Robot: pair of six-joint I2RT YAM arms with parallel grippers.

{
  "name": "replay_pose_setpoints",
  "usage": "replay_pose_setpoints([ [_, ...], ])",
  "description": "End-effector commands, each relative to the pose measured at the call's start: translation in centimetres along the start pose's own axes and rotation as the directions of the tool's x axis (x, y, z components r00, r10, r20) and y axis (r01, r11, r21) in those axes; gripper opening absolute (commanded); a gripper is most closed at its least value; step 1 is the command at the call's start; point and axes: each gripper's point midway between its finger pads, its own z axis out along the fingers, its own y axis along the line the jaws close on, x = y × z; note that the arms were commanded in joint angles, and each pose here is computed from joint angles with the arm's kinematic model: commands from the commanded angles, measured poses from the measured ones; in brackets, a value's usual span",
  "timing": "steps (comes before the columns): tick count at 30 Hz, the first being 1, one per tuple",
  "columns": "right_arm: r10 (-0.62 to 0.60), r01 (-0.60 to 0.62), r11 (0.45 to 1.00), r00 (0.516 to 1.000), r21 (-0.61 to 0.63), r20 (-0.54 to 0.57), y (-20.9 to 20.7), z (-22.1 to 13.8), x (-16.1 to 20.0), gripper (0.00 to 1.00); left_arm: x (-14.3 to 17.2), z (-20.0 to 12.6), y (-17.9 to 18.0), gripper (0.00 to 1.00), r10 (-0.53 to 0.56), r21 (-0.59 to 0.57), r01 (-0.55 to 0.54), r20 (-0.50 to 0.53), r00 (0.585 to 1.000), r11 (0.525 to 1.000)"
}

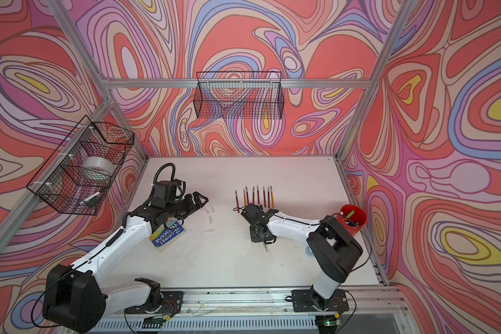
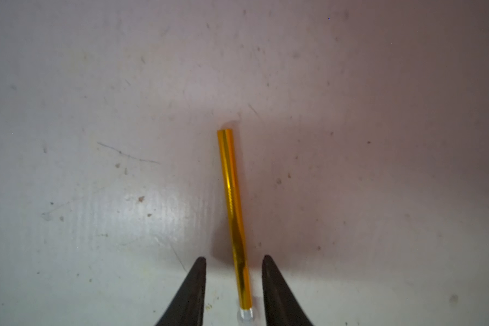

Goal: Remove protective caps from carving knives
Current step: Pick up the carving knife from the center of the board.

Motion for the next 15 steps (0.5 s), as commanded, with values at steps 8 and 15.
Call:
replay_pose_setpoints([
  [8, -0.08, 0.079, 0.993, 0.997, -0.084, -0.006, 2.1, 1.5, -1.1, 0.24, 0.8, 0.6, 0.6, 0.85, 0.012, -0.016, -0.013, -0.03, 0.999, 1.0],
  [15, -0.23, 0.231, 0.944, 0.973, -0.236, 0.028, 5.8, 1.9, -2.0, 0.0, 1.8, 0.7, 1.1, 0.85, 0.013, -0.012, -0.014, -0.061, 0.998, 1.0],
])
